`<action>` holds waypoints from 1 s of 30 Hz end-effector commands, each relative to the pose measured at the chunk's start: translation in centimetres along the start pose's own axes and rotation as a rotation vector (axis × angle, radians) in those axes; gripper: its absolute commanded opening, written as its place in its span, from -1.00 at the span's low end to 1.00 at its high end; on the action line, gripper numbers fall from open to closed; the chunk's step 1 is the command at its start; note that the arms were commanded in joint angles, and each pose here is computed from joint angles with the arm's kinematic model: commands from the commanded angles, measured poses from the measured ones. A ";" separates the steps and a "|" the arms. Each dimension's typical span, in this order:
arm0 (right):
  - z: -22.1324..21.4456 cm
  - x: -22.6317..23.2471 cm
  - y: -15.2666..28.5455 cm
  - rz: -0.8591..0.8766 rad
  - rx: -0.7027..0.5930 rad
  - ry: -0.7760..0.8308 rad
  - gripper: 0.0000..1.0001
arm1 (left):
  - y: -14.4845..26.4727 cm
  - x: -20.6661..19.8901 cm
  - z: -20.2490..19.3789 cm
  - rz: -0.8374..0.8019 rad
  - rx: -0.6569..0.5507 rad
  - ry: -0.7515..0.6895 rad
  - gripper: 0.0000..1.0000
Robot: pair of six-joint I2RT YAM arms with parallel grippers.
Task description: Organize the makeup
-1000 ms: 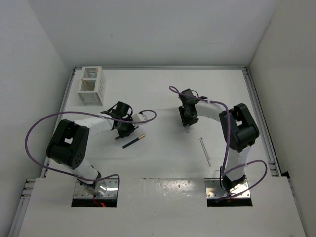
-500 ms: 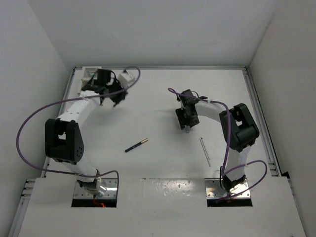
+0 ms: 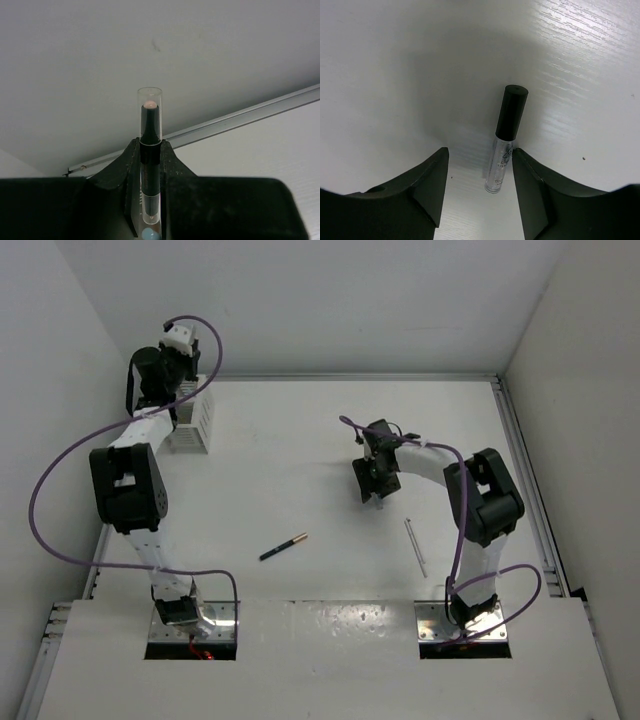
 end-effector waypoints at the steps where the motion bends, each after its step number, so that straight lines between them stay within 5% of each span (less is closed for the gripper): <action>1: 1.1 -0.1 -0.1 0.018 -0.013 -0.006 0.09 | -1.4 2.5 3.9 0.060 -0.189 -0.031 -1.00; 9: 1.2 -0.4 -0.1 -0.005 0.018 -0.030 0.09 | -2.6 7.5 1.3 0.123 -0.185 0.039 -1.00; 18: 1.3 -0.4 0.3 -0.020 0.022 -0.041 0.15 | -0.3 5.9 -5.2 0.004 -0.004 0.076 -0.97; 19: 1.2 -0.6 0.4 -0.020 0.031 -0.034 0.15 | -0.2 5.8 -6.5 -0.008 0.028 0.080 -0.66; 22: 0.8 -0.5 0.6 -0.022 0.045 -0.025 0.21 | -0.2 5.3 -6.8 -0.048 0.044 0.064 -0.14; 25: 0.7 -0.6 1.1 -0.027 0.031 -0.026 0.23 | -0.1 5.3 -7.2 -0.048 0.061 0.074 0.12; 30: 0.5 -0.4 1.3 -0.026 0.013 -0.023 0.28 | -0.1 5.6 -0.5 -0.039 -0.011 0.030 0.30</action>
Point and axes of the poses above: each gripper's point midway between its finger pads, its own y axis back along the fingers, its own x axis along the line the jaws close on, z = x × y, the point moved 5 cm from there along y, back along the fingers, and after that the axes turned 12 degrees about y, right-handed, at the moved point
